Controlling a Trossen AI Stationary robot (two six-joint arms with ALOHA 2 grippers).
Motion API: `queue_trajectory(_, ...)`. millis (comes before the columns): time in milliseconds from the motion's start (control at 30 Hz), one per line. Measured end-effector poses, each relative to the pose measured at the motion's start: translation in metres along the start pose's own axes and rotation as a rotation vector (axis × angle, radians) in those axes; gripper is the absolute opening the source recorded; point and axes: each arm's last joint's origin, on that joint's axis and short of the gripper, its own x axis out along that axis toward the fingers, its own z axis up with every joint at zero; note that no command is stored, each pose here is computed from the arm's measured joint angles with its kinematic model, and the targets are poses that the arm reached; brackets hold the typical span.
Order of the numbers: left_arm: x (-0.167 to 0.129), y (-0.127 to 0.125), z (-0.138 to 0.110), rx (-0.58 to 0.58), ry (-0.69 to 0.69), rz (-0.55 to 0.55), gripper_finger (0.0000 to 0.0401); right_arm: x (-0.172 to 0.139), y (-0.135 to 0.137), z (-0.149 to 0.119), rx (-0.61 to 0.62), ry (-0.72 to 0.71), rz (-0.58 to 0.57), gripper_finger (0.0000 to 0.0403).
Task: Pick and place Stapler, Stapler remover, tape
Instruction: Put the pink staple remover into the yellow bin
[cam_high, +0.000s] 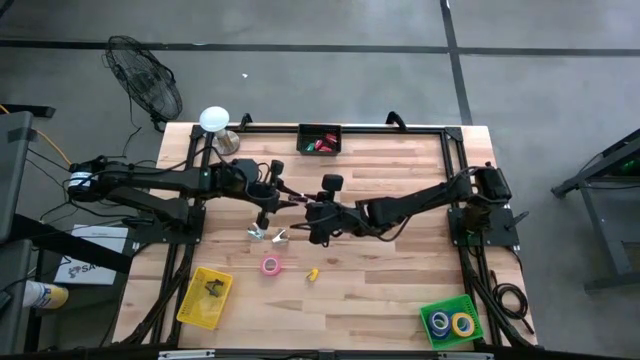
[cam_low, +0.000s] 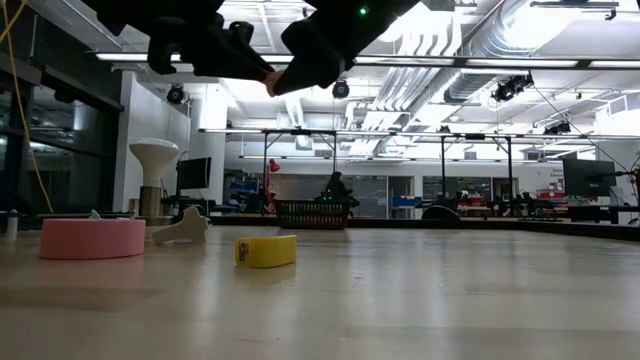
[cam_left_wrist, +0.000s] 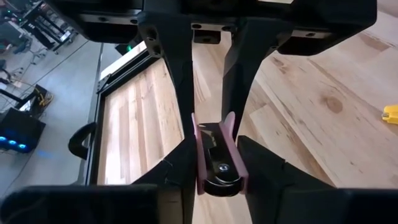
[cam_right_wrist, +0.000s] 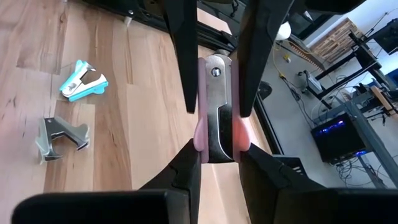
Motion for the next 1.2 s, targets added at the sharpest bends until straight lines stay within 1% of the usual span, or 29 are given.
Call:
queue_trajectory(100,0.000,0.000,-0.001,-0.001,0.011,-0.002,0.0091,0.000,0.000,0.000,0.007,-0.001,0.001,0.0075)
queue_trajectory(300,0.000,-0.001,-0.001,0.000,0.018,-0.003,0.0104,0.000,0.000,0.000,0.007,-0.006,0.003,0.0075)
queue_trajectory(533,0.000,-0.001,-0.001,0.017,0.022,-0.005,0.0089,0.000,0.000,0.001,0.009,-0.008,0.009,0.0076)
queue_trajectory(600,0.000,-0.001,-0.002,0.020,0.024,-0.007,0.0089,0.000,0.001,0.001,0.009,-0.011,0.020,0.0094)
queue_trajectory(767,0.000,-0.003,-0.005,0.025,0.049,-0.024,0.0090,0.000,0.001,0.001,0.033,-0.016,0.013,0.0167)
queue_trajectory(900,0.000,-0.004,-0.008,0.029,0.103,-0.008,0.0090,-0.004,0.003,0.001,0.030,0.009,-0.061,0.0204)
queue_trajectory(1000,0.000,-0.007,-0.012,0.026,0.139,-0.041,0.0091,-0.008,0.005,0.001,0.024,0.023,-0.117,0.0220)
queue_trajectory(1100,-0.003,-0.011,-0.014,-0.003,0.163,-0.134,0.0091,-0.011,0.007,-0.002,0.018,0.060,-0.180,0.0226)
queue_trajectory(1200,-0.009,-0.016,-0.018,-0.056,0.253,-0.248,0.0091,-0.013,0.009,-0.007,0.015,0.101,-0.211,0.0227)
